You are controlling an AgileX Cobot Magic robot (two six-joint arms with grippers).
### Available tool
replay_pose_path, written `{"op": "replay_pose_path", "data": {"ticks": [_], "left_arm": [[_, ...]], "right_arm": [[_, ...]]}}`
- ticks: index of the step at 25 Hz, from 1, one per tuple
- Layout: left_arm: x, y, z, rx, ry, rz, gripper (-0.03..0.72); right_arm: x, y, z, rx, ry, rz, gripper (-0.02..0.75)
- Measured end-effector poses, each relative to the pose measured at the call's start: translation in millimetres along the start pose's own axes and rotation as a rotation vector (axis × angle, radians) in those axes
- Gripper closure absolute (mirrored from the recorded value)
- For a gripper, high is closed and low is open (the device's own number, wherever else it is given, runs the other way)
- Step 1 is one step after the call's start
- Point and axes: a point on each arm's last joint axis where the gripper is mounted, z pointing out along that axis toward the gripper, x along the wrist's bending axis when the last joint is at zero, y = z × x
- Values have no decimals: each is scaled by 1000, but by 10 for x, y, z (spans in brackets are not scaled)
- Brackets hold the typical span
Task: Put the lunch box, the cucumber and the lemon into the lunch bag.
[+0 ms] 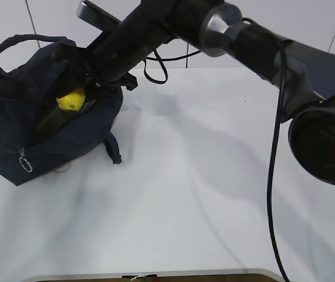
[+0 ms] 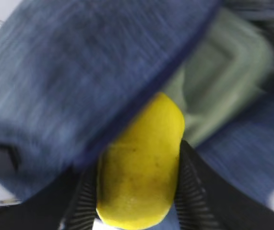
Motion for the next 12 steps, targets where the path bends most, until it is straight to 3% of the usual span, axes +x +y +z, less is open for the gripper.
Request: {"op": "replay_pose_path", "data": {"ticks": [8, 12], "left_arm": [[-12, -6, 0, 6, -13, -1, 699], [-14, -5, 0, 6, -15, -2, 699]], "right_arm": [[-157, -31, 258, -34, 43, 49, 395], [-156, -26, 258, -40, 44, 44, 307]]}}
